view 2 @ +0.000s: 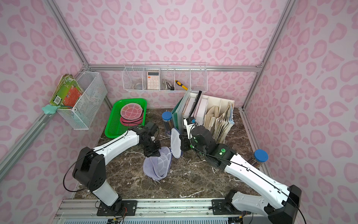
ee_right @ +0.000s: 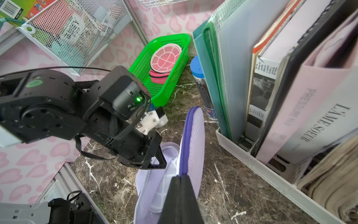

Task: Turn the laundry bag inside out
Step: Turn over the laundry bag at the center of the board.

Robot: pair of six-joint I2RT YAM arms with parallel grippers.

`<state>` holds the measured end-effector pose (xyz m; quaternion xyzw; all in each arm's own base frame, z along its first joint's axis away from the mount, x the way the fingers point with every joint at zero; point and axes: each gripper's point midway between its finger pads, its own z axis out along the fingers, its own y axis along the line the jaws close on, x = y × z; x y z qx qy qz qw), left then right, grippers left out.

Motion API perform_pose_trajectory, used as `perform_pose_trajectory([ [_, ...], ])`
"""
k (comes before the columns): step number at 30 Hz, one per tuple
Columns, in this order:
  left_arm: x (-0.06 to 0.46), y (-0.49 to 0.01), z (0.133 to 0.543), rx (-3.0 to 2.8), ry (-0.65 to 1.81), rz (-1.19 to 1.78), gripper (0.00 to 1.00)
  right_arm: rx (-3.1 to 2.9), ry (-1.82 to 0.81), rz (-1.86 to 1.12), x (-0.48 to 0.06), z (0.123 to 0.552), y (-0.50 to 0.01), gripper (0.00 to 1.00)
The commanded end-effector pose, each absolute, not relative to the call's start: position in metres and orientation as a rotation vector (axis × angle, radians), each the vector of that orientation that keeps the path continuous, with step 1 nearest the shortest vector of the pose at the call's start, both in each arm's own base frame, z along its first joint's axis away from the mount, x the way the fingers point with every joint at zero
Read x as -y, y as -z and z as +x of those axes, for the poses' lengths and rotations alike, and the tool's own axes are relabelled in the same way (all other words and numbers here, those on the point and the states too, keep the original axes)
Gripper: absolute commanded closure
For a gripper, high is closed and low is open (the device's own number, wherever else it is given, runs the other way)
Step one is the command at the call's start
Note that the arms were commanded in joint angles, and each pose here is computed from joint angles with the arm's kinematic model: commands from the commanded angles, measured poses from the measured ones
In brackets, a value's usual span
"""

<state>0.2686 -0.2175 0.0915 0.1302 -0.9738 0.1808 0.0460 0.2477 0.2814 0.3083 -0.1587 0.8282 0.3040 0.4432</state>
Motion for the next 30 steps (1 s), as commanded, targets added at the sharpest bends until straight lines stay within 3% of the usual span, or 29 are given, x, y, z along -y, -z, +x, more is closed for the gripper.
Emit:
perform_pose_trajectory([
  [1,0.226,-0.080,0.256,2.920,-0.524,0.329,0.97,-2.000,-0.784,-0.400,-0.287,0.250,-0.326,1.00],
  [2,0.224,-0.071,0.252,2.906,-0.482,0.329,1.00,-1.992,-0.786,-0.399,-0.287,0.251,-0.330,1.00],
  [10,0.202,-0.029,0.237,2.866,-0.258,0.300,1.00,-1.969,-0.755,-0.373,-0.285,0.262,-0.360,1.00],
  [23,0.198,0.000,0.235,2.869,-0.121,0.263,1.00,-1.837,-0.889,-0.348,-0.287,0.283,-0.431,1.00],
  [30,0.198,-0.019,0.240,2.908,-0.144,0.272,1.00,-1.881,-0.861,-0.352,-0.282,0.282,-0.407,1.00],
])
